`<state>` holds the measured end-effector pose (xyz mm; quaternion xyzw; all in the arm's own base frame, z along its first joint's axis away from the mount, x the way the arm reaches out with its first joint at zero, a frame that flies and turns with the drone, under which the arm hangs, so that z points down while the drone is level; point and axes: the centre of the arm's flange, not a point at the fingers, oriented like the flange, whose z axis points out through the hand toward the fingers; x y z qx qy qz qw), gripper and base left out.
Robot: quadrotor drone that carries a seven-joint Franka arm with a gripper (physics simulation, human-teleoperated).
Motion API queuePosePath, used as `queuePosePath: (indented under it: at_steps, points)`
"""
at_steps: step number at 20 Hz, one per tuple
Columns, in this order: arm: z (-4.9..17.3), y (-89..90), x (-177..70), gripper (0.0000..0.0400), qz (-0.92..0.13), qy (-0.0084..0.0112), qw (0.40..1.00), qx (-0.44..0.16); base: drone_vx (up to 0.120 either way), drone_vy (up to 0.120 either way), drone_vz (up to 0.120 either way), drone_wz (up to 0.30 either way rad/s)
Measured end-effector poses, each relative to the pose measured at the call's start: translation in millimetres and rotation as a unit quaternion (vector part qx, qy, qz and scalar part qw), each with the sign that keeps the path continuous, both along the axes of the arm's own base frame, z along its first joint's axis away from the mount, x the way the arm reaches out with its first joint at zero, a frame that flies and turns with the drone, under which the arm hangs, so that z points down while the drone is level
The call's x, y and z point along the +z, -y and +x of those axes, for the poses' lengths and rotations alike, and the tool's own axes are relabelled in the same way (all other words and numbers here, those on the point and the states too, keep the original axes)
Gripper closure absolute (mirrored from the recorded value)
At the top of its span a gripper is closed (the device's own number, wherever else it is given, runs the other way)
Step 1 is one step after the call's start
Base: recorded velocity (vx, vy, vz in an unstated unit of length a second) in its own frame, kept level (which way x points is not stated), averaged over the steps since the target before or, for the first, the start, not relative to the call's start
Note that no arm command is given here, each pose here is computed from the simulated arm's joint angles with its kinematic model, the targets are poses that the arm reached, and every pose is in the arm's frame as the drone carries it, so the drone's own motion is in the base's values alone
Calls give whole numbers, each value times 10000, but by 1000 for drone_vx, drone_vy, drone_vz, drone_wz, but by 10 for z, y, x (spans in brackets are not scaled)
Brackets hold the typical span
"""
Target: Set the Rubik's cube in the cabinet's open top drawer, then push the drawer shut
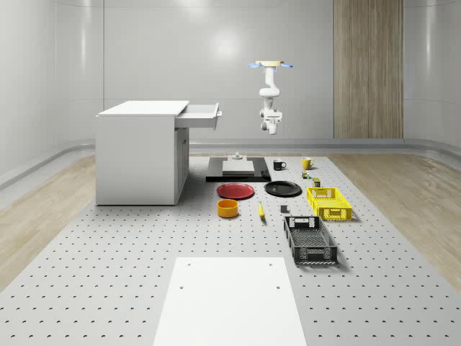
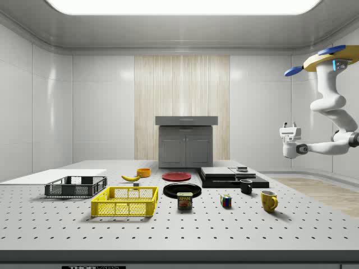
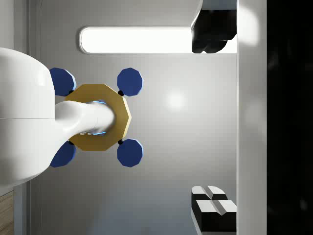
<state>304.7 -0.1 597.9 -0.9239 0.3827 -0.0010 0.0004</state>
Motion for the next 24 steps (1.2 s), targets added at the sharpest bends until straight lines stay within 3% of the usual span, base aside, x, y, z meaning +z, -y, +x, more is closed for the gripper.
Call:
queuePosePath:
  at_steps: [2,5,13,24]
  points:
    - [-26,1,153,0,0,8,10000,0,60,60,0,0]
    - [-37,1,365,0,0,20,10000,0,120,120,0,0]
    - [-12,0,781,0,0,51,10000,0,120,120,0,0]
    - [-5,-1,923,0,-1,93,10000,0,120,120,0,0]
